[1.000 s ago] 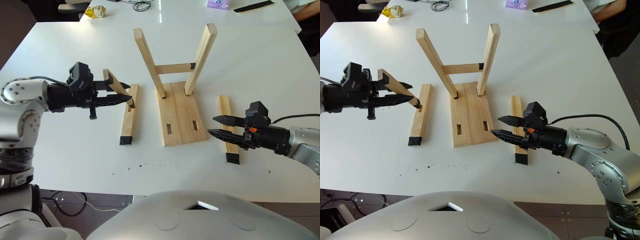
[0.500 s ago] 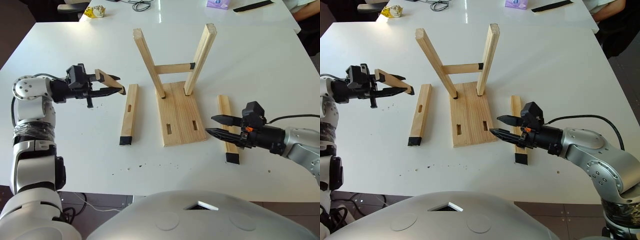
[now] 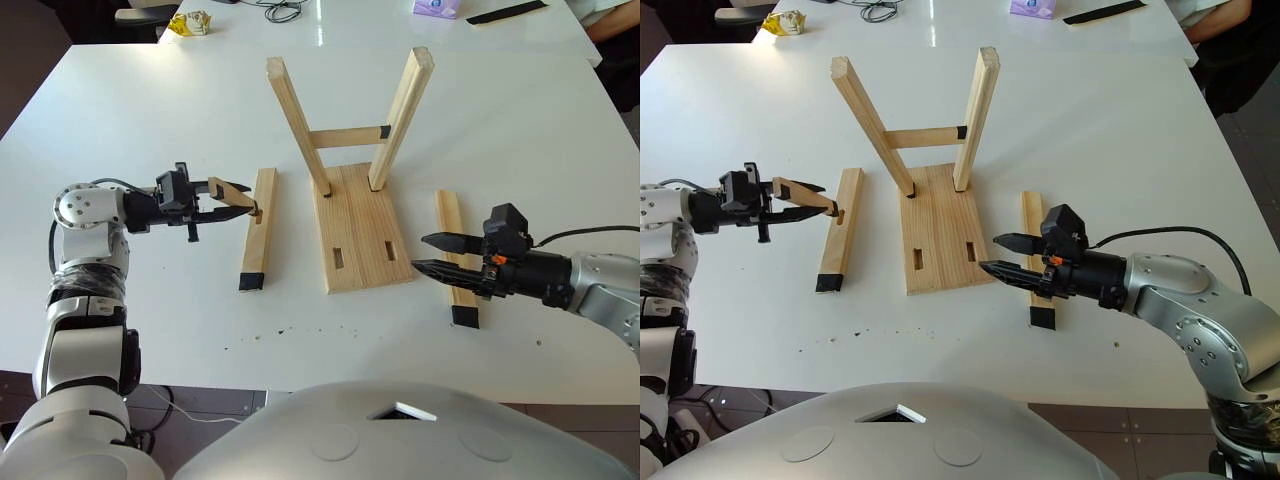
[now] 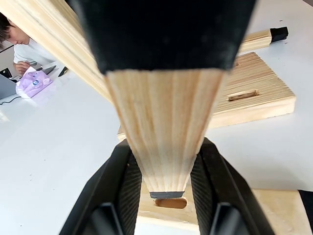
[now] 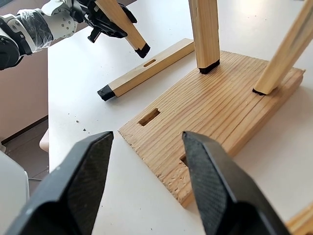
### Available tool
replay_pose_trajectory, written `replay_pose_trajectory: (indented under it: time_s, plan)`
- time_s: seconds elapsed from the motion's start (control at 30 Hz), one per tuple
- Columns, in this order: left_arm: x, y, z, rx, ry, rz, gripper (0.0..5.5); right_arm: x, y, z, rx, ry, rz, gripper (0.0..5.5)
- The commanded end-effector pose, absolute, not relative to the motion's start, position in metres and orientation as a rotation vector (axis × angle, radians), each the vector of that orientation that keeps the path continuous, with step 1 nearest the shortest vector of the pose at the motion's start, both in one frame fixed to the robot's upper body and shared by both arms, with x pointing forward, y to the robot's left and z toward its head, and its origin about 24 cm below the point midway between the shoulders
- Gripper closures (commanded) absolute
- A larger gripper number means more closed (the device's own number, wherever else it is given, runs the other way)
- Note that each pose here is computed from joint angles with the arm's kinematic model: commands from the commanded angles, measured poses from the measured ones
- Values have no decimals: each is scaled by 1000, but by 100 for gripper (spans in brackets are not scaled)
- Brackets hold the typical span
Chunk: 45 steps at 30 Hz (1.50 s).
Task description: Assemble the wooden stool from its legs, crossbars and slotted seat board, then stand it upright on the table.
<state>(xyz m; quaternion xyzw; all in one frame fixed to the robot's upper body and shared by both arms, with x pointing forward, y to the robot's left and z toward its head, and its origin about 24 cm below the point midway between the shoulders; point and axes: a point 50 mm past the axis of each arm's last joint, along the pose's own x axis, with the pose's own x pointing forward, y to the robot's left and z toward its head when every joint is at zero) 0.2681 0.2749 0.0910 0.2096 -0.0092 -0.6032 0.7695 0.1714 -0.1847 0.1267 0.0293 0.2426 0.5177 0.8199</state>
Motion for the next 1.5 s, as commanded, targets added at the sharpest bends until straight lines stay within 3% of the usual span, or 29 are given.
replay_pose_trajectory:
  time_s: [0.03, 1.03, 1.5]
  plan:
    - [266, 274, 82, 454, -11, -1295, 419, 175, -186, 128, 37, 527, 1112, 290]
    - [274, 277, 88, 560, 2, -1315, 419, 169, -180, 124, 60, 530, 1125, 290]
    - [248, 284, 63, 461, 145, -1362, 419, 166, -181, 126, 59, 539, 1121, 290]
